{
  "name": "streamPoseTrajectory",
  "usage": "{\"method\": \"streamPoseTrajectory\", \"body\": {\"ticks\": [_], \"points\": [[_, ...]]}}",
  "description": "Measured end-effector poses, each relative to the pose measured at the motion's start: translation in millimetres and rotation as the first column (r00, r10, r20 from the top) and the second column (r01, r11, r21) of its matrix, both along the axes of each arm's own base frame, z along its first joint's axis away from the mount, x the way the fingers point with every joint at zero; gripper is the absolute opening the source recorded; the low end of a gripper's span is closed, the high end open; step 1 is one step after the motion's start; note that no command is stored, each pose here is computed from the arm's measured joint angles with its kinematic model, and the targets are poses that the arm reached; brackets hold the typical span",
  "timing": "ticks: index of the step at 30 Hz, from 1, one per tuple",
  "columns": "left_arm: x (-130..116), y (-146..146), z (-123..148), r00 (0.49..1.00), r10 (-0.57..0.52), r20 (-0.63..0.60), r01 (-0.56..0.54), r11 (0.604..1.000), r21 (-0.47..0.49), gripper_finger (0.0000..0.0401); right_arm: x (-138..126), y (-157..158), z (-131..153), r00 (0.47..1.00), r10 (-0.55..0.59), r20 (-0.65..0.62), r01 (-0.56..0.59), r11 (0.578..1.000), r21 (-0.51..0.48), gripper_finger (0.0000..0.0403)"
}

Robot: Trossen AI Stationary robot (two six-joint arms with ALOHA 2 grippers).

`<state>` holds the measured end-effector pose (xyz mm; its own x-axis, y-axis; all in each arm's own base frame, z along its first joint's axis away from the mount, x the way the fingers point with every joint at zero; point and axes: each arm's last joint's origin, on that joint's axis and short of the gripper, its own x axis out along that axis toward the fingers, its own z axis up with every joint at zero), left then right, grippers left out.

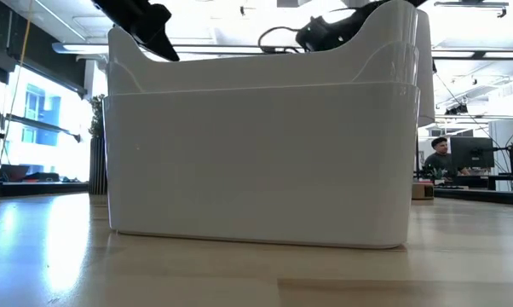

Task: Stack baskets by color
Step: Stack the bottom black bin on the top black bins

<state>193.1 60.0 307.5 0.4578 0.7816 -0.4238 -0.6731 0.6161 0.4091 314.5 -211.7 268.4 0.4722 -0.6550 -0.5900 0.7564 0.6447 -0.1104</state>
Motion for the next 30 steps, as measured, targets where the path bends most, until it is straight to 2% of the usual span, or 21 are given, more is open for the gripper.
{"method": "streamPoseTrajectory", "body": {"ticks": [5,16,22,30], "points": [[-1,0,-1,1.0,0.0,-0.008,0.0,1.0,-0.002,0.014,-3,5,-16,0.994,-0.042,0.105,0.032,0.995,0.092,0.0],[-1,0,-1,1.0,0.018,0.022,-0.018,1.0,-0.024,0.0141,8,29,-26,0.918,-0.298,0.263,0.235,0.941,0.244,0.0],[-1,0,-1,0.999,0.026,0.021,-0.026,0.999,-0.019,0.0141,14,45,-31,0.882,-0.375,0.284,0.278,0.903,0.328,0.0],[-1,0,-1,1.0,0.024,0.019,-0.024,1.0,-0.018,0.0141,18,53,-40,0.833,-0.479,0.278,0.371,0.855,0.362,0.0]]}}
